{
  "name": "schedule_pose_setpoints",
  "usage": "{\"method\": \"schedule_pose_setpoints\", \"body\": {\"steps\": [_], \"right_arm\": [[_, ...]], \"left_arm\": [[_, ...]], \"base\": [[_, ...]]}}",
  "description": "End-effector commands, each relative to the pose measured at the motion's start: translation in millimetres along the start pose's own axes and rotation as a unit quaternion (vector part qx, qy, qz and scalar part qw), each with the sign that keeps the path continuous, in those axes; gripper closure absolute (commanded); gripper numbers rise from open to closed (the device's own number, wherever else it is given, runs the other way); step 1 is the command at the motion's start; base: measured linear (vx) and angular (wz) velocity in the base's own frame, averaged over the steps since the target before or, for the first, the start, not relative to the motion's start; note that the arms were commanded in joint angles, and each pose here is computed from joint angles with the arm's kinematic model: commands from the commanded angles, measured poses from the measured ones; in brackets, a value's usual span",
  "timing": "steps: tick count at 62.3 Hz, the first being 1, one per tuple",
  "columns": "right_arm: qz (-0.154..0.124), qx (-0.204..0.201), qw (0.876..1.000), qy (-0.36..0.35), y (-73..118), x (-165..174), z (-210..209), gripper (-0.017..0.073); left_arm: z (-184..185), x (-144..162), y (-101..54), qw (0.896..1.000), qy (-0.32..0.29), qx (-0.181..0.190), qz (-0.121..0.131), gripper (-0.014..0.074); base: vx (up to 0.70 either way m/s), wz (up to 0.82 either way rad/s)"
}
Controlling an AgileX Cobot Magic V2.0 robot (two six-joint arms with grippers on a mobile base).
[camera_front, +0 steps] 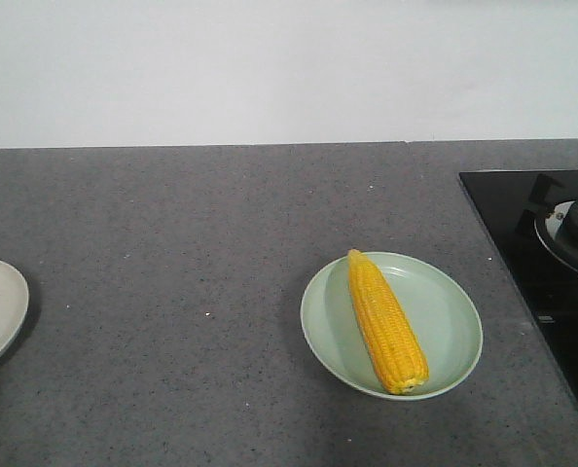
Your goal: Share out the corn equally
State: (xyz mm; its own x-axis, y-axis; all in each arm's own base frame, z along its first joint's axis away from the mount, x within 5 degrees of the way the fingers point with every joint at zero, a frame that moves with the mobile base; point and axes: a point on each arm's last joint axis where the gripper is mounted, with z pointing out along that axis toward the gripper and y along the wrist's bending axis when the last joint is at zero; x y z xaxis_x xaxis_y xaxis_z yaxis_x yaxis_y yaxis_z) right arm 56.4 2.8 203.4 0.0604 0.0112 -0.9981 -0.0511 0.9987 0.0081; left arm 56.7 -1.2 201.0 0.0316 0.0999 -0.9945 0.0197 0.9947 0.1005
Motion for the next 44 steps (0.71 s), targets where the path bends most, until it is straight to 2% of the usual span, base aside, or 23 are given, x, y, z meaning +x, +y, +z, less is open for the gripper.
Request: {"method": "schedule_pose_setpoints", "body": {"steps": [1,6,44], "right_arm": [[-0.021,0.001,0.999,-0.036,0.1,-3.9,-0.4,0.0564],[-0.028,0.001,0.999,-0.03,0.1,-2.9,-0.3,0.0564],[-0.027,0.002,1.0,-0.012,-0.2,0.4,-0.2,0.0564]], "left_arm": [[-1.5,-6.7,0.4,0.999,-0.045,-0.003,-0.007,0.0601],[-1.5,-6.7,0.4,0.999,-0.045,-0.003,-0.007,0.0601],[-1.5,-6.7,0.4,0.999,-0.045,-0.003,-0.007,0.0601]], "base": [[0.0,0.0],[0.0,0.0],[0.0,0.0]]}}
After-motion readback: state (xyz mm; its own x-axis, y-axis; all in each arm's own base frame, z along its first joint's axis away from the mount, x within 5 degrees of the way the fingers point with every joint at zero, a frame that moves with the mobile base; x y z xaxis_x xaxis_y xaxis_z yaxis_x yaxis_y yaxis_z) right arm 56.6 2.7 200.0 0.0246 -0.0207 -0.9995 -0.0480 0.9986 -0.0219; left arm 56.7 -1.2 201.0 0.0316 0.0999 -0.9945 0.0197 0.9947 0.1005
